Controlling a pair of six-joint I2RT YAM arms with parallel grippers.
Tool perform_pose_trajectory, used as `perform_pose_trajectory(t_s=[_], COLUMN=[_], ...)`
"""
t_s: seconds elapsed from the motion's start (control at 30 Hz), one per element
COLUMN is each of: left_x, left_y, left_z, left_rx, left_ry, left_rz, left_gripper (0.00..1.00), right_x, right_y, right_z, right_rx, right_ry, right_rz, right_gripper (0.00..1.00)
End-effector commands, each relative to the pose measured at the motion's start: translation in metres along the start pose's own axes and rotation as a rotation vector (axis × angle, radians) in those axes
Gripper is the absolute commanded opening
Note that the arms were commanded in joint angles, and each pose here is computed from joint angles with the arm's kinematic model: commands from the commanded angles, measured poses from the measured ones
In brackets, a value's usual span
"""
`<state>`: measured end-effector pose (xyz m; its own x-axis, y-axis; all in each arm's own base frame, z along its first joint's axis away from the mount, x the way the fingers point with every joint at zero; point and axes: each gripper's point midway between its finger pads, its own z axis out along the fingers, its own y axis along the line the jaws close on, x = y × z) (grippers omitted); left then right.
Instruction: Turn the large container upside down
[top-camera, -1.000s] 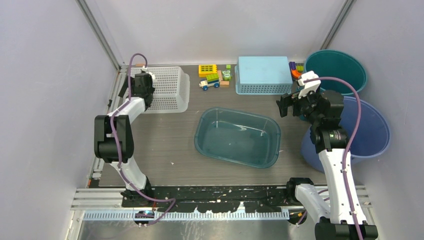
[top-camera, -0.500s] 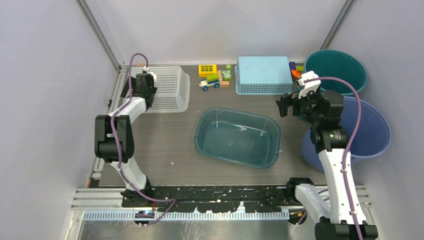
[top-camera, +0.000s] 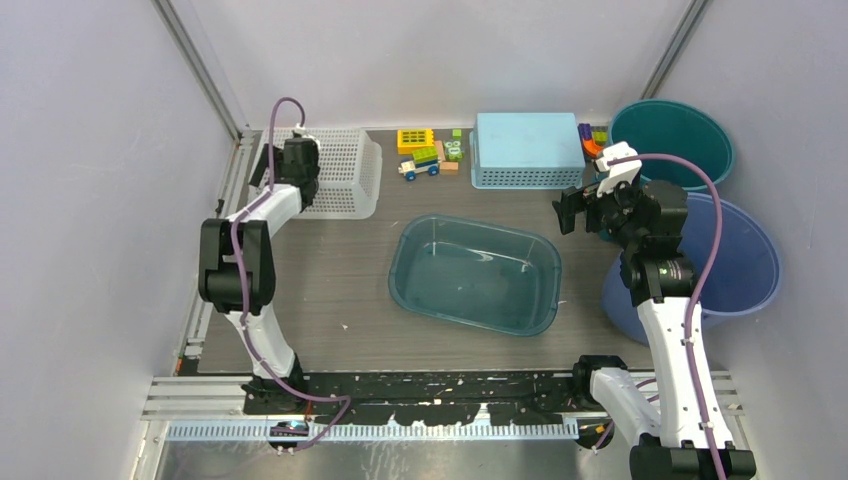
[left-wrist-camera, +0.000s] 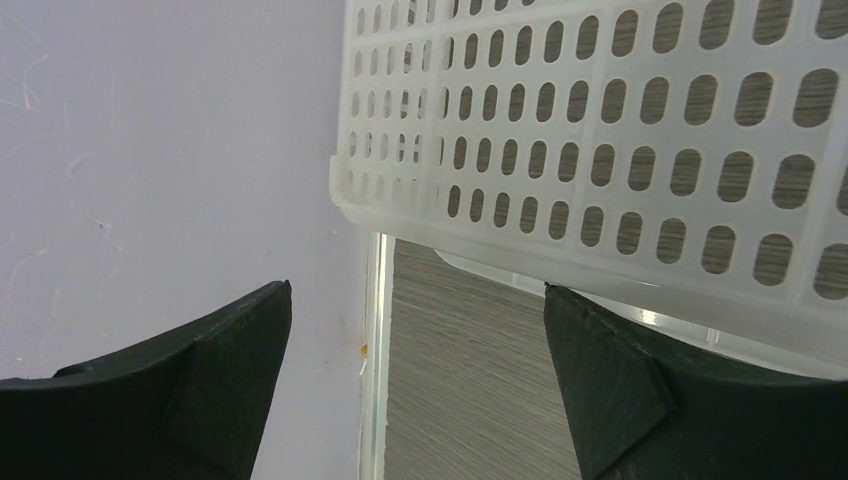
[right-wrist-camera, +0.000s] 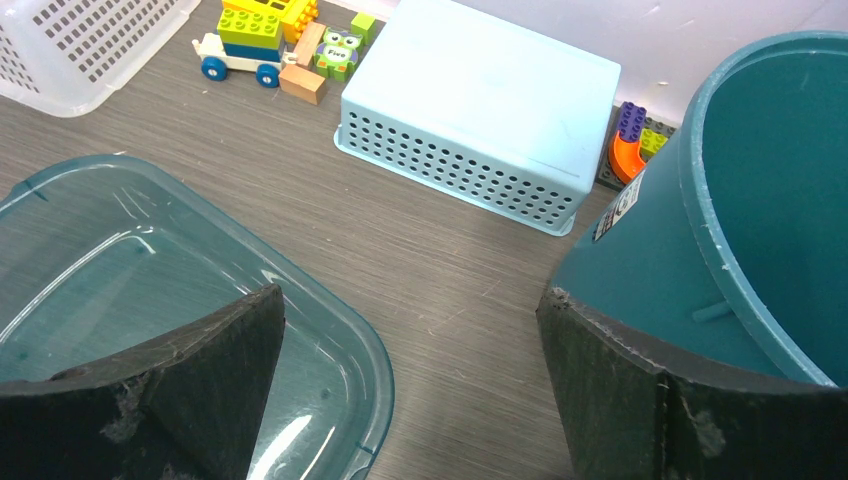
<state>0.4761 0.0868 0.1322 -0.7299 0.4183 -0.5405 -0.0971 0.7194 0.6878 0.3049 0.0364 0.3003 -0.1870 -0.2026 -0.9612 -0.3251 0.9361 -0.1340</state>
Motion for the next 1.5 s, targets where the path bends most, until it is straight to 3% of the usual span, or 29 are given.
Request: perform_pose_trajectory(t_s=[0.0, 0.9, 1.47], left_x=[-0.023, -0.061, -0.067], left_y=[-0.002, -0.031, -0.020], left_z=[-0.004, -0.005, -0.040], left_rx=[-0.019, -0.037, 0.026], left_ry=[-0.041, -0.055, -0.110], left_rz=[-0.056, 0.004, -0.029], left_gripper=[0.98, 0.98, 0.99], right_x=[-0.007, -0.004, -0.004], right_y=[-0.002, -0.003, 0.005], right_z=[0.003, 0.006, 0.006], right_rx=[0.005, 0.001, -0.043], right_ry=[-0.028, -0.017, -0.014], right_rz=[0.008, 0.009, 0.004], right_gripper=[1.00, 1.00, 1.00])
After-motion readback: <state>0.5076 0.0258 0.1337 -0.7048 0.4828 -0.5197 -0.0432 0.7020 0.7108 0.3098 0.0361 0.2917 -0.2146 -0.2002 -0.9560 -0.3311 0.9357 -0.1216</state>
